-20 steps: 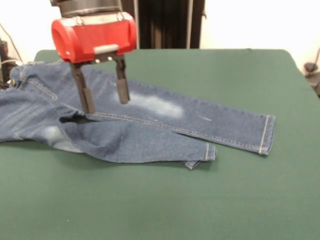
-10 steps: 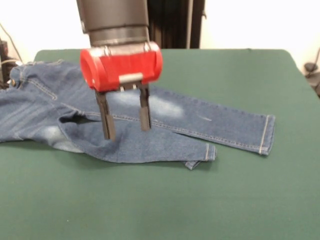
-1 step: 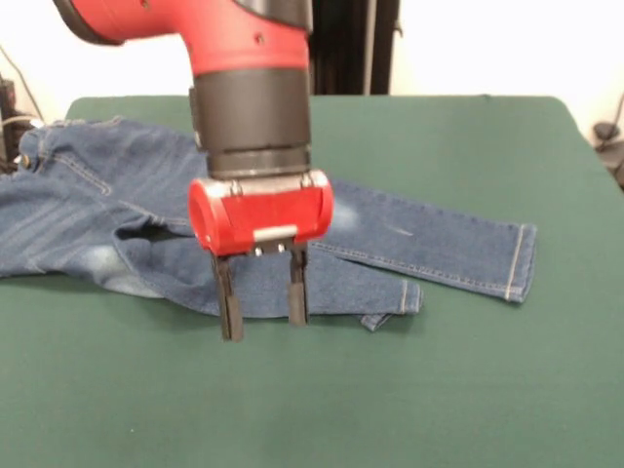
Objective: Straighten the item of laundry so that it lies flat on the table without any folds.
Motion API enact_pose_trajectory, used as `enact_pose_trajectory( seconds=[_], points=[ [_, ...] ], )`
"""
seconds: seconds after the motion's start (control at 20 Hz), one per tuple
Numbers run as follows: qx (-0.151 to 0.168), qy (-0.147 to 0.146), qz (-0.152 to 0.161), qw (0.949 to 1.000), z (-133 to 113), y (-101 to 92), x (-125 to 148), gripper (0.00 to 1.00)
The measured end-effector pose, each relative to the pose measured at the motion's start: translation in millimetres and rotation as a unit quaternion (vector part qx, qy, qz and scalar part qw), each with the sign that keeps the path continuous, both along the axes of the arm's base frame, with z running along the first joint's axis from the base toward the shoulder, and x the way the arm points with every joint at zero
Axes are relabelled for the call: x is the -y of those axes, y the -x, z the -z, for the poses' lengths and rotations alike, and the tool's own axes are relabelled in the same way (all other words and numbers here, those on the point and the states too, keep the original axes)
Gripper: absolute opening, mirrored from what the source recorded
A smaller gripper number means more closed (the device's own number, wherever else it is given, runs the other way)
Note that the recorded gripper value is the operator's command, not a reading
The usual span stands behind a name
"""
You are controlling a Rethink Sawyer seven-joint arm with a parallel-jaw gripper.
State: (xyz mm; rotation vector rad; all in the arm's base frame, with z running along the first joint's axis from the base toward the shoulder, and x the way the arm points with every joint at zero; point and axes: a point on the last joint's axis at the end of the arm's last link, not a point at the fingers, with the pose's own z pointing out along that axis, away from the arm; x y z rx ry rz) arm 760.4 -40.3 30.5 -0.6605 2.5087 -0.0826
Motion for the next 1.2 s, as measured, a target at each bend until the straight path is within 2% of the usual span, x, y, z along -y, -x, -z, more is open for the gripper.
enact_pose_trajectory(
  seconds=[0.15,0.4,1.1,1.2],
  points=[
    [-0.012,-0.001,0.0,0.9999,18.5,8.4,-3.9,1.0],
    [-0.023,-0.006,-0.004,0.9997,32.4,14.5,-14.9,1.0],
    [-0.034,-0.028,0.015,0.9989,40.3,12.1,-28.3,1.0],
    [-0.046,-0.029,0.019,0.9983,46.0,11.8,-34.2,1.0]
  ],
)
